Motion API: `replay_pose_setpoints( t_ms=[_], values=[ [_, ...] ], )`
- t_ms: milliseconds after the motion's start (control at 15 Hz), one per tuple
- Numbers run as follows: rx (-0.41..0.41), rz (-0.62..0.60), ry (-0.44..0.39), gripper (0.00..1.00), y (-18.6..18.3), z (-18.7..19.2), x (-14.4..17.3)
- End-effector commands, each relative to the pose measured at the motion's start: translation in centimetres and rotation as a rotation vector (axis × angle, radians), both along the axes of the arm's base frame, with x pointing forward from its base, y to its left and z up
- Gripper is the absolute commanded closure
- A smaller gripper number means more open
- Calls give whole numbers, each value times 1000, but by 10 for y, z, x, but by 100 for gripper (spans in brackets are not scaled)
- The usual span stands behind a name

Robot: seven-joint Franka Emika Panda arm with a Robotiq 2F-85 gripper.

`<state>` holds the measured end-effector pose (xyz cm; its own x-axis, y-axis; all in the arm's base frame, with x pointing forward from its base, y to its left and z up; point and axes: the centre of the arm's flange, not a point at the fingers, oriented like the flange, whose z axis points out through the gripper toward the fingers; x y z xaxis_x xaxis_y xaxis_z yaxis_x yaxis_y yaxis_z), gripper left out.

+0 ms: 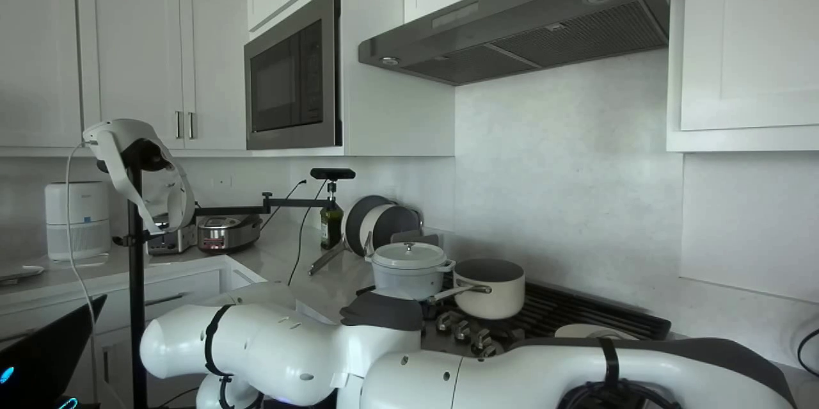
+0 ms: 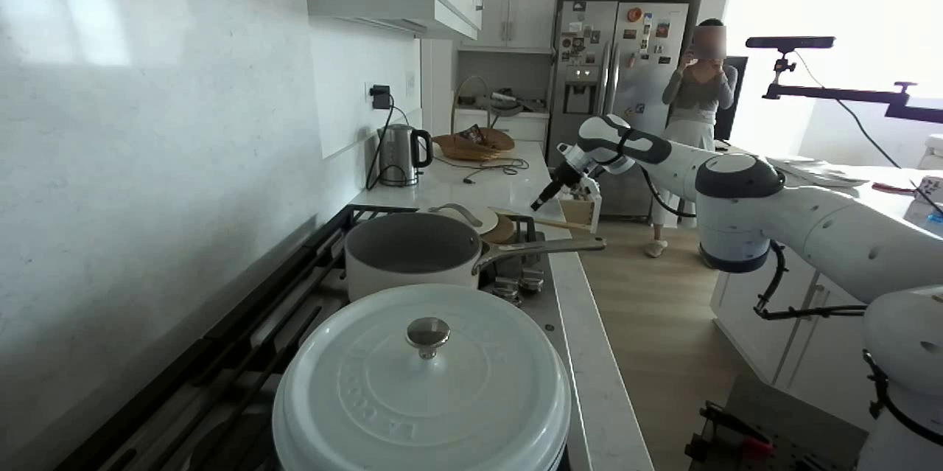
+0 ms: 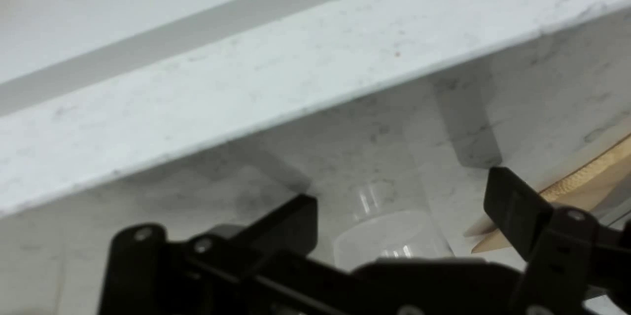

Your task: Pour some water into the pot

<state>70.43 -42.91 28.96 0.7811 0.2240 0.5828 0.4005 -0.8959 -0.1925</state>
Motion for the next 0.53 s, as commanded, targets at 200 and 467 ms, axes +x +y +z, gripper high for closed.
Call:
replay_pose_setpoints(
  t_ms=[200, 467],
  values=[
    [0, 0, 0, 0, 0, 0, 0],
    [-30, 5, -107, 0, 6, 42, 1]
  ],
)
